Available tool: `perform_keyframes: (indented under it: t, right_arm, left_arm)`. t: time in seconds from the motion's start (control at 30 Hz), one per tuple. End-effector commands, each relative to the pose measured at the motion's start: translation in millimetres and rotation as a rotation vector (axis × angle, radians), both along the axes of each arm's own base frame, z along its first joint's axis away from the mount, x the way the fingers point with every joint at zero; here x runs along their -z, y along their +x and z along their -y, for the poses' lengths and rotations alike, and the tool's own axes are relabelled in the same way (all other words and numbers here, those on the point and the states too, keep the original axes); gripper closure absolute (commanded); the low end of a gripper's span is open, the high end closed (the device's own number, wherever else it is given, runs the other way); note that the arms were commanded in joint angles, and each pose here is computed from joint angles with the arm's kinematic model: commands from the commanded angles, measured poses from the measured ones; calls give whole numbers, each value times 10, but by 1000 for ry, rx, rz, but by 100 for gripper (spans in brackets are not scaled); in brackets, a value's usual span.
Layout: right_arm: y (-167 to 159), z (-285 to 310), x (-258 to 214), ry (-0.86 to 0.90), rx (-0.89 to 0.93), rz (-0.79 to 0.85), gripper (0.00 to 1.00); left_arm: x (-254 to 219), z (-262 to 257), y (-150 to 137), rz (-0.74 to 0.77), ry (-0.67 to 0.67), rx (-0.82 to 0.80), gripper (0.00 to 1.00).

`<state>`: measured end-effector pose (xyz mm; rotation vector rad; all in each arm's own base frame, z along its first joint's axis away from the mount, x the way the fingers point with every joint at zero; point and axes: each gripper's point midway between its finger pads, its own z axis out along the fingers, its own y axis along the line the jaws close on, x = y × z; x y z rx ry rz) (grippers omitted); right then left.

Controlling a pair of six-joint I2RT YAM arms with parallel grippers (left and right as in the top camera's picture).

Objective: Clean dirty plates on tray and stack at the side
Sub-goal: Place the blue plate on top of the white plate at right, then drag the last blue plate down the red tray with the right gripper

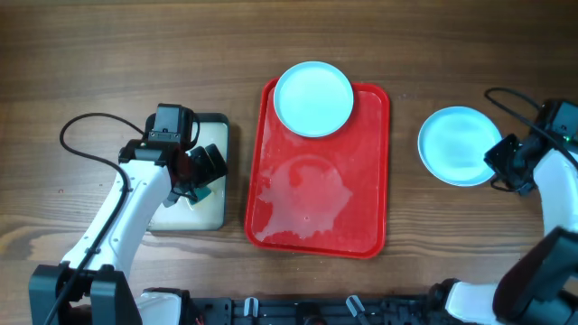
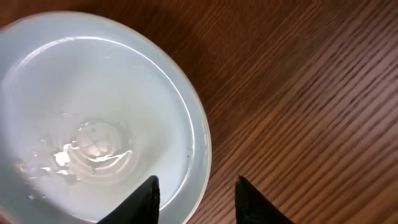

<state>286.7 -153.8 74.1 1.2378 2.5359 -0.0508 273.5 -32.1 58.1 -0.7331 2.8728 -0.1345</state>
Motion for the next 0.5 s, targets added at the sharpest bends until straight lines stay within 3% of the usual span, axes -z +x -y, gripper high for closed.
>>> perform_keyframes:
  t: [0.0,0.1,0.2,0.27,0.37,0.47]
  right_arm:
    - [342,-413,-795,65,-246,329,56]
    - [378,-1212,-1475,133,-602,584,64]
    - [321,-2079,-1641,171,-882,620,64]
    - [492,-2459,-1401,124,-992,555,55]
    - [949,-2670,-740,103,-1041,370,55]
    - [1524,-2772,-363,130,-1041,305,56]
  left_arm:
    - [-46,-13,20,17,-3,4,0]
    - [-46,-13,20,17,-3,4,0]
    - [-45,-13,20,17,-3,4,0]
    - [-46,-13,20,17,-3,4,0]
    - [-45,-13,20,17,-3,4,0]
    - [-45,-13,20,17,-3,4,0]
